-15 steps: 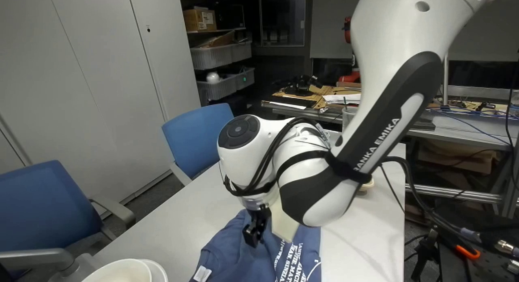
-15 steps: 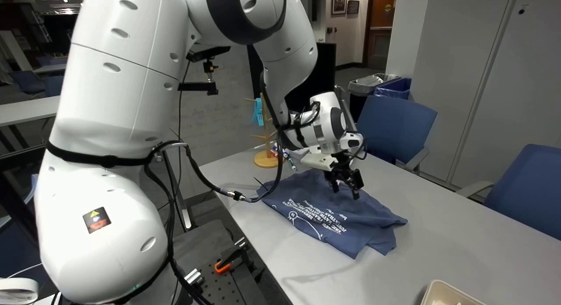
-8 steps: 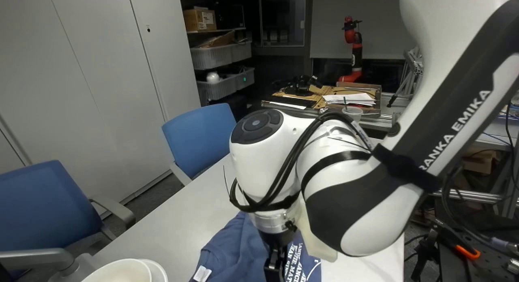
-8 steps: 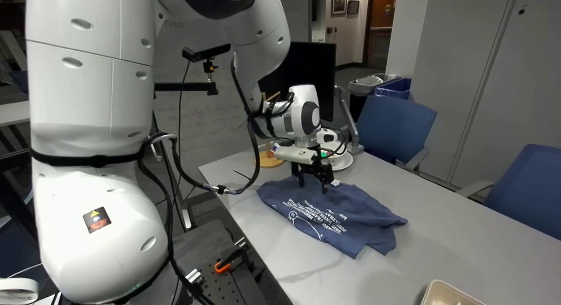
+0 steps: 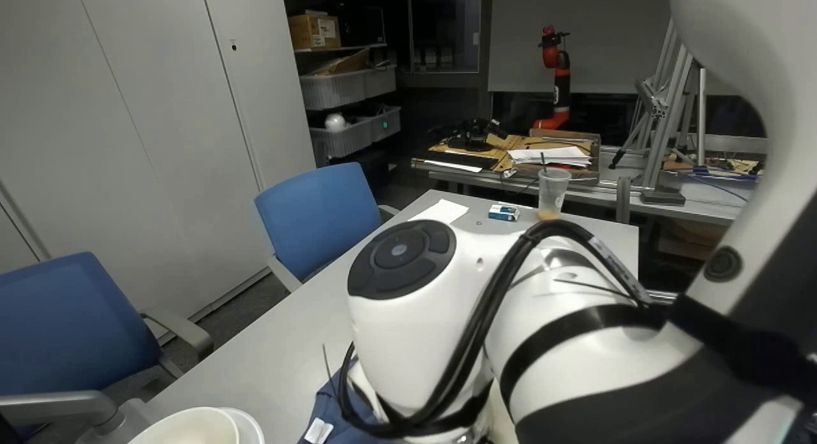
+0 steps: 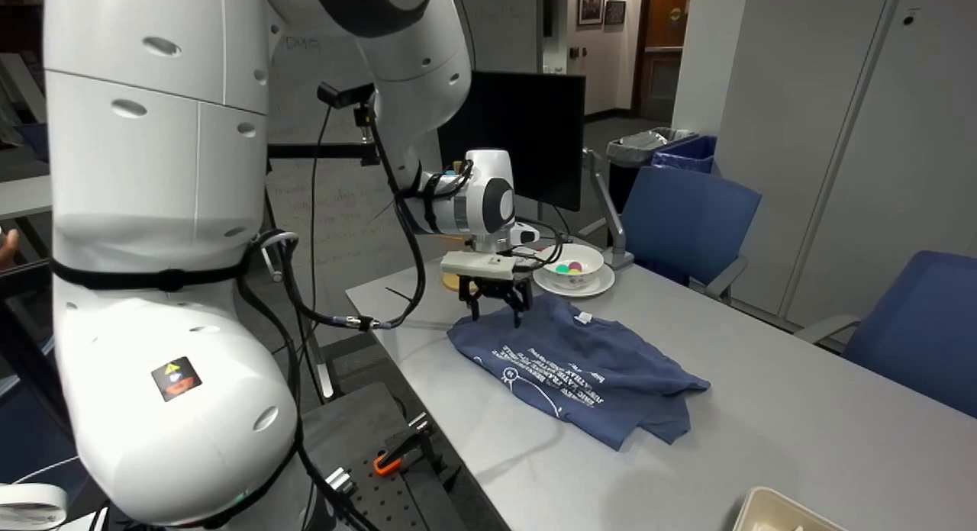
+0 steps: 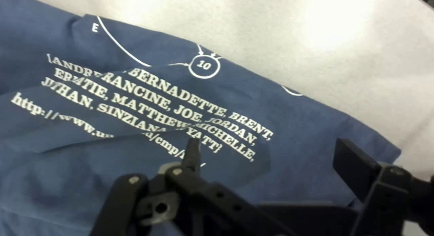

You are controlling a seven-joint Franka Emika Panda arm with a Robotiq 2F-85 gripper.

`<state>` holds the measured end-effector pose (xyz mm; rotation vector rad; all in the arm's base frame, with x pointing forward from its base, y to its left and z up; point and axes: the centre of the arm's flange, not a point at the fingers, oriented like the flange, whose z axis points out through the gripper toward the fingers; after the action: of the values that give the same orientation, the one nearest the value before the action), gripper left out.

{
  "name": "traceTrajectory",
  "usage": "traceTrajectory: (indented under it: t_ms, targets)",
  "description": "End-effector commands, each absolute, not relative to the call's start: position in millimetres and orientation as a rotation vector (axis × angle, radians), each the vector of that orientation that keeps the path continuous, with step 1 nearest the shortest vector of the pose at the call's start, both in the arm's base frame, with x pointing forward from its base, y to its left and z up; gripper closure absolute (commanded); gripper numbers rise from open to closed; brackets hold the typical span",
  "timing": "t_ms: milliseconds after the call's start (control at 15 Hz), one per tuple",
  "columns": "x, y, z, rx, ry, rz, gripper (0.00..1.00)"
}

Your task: Fold the T-shirt

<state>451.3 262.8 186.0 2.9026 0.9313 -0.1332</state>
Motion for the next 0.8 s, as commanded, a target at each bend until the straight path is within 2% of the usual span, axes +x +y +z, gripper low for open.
traceTrajectory:
  t_ms: [0, 733]
  targets:
    - [450, 291, 176, 2.887, 1.079, -0.132, 0.00]
    - [467, 359, 117, 2.976, 1.055, -0.078, 0.03]
